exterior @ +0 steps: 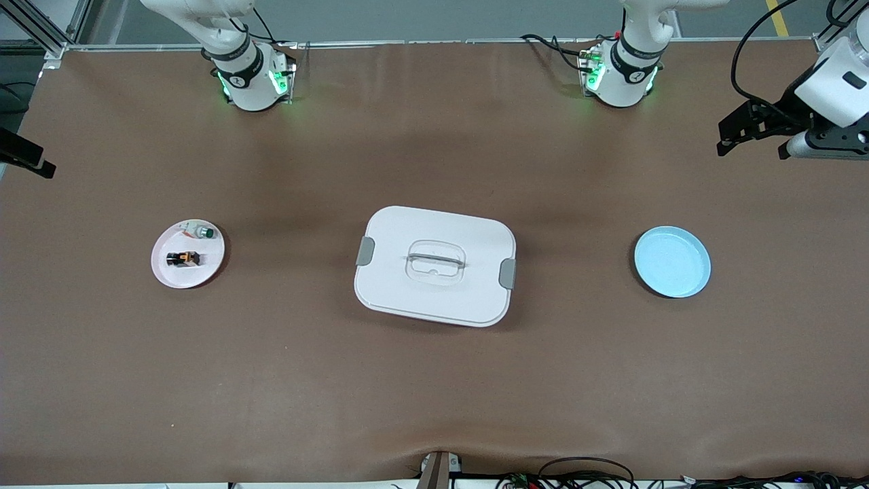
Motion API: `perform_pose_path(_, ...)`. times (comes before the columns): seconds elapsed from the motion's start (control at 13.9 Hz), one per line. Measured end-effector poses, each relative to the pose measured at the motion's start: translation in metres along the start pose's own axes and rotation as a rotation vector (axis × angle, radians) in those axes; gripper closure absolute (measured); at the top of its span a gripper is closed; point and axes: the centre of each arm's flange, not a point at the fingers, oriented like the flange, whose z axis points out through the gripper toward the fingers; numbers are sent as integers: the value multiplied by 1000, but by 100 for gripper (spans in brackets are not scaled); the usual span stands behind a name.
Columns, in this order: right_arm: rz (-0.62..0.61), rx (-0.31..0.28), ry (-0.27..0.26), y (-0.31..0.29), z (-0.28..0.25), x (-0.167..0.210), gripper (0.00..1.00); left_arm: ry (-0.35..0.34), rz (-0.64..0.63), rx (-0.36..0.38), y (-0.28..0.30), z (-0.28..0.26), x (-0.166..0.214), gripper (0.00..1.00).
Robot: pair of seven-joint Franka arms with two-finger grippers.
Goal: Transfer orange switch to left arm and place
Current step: 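Move the right gripper toward the white plate with the switch, then lower the right gripper over the orange switch on the white plate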
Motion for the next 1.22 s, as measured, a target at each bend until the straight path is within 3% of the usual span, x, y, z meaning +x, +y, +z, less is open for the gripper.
perform_pose_path(0.36, 9, -4, -117, 5, 82, 48, 0, 0, 0, 0, 0, 0, 0, 0)
perform_pose_path(0.65, 51, -1, -172, 31, 112, 51, 0, 0, 0, 0, 0, 0, 0, 0)
perform_pose_path(0.93, 72, 2, -159, 49, 158, 54, 0, 0, 0, 0, 0, 0, 0, 0)
perform_pose_path(1.22, 49, -3, -102, 48, 222, 51, 0, 0, 0, 0, 0, 0, 0, 0)
